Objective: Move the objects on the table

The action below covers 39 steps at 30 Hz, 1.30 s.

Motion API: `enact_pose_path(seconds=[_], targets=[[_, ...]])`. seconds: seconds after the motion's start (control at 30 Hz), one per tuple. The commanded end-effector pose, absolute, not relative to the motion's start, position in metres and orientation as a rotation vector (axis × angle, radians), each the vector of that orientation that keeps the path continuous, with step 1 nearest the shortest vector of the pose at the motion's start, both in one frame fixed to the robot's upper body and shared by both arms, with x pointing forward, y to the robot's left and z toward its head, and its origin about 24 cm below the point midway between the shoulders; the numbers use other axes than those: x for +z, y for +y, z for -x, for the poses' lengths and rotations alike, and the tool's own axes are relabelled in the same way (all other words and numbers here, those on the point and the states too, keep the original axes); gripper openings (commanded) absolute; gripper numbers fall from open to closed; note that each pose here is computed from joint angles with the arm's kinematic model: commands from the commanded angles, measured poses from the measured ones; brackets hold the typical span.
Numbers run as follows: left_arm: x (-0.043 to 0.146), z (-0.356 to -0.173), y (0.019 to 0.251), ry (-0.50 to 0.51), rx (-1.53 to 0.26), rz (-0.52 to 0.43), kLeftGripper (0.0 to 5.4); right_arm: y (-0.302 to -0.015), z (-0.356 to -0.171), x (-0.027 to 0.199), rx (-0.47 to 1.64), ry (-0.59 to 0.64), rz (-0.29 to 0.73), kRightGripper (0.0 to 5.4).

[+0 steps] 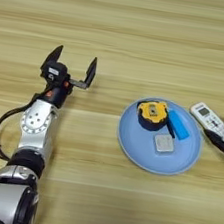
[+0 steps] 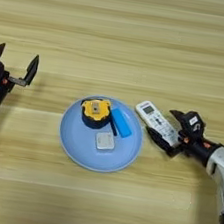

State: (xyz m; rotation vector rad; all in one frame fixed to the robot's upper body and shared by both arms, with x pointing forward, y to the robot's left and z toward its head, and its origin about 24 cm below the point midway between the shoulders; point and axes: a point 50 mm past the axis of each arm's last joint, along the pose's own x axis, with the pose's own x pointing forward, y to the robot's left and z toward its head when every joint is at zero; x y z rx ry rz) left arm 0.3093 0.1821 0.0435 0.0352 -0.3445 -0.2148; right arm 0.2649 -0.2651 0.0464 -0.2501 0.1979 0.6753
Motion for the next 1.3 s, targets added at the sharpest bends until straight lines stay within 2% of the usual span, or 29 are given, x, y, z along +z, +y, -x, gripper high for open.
enact_pose_path(seconds=[0.03,0.3,0.47,0.67,0.97,1.3], targets=[[0.049,-0.312,0.183,-0.362,-0.222,-0.05,5.4,-0.261,-0.266,0.066,0.686,0.114,0.278,5.36],[0.049,-0.313,0.182,-0.366,-0.226,-0.051,5.4,-0.234,-0.26,0.09,0.757,-0.011,0.28,5.36],[0.053,-0.314,0.182,-0.374,-0.211,-0.049,5.4,-0.213,-0.257,0.095,0.752,-0.066,0.22,5.36],[0.053,-0.315,0.178,-0.337,-0.211,-0.031,5.4,-0.202,-0.256,0.086,0.729,-0.032,0.193,5.36],[0.048,-0.317,0.177,-0.198,-0.18,0.022,5.4,-0.19,-0.25,0.073,0.753,0.072,0.212,5.36],[0.057,-0.313,0.174,-0.19,-0.171,0.032,5.4,-0.188,-0.238,0.069,0.821,0.167,0.248,5.36]])
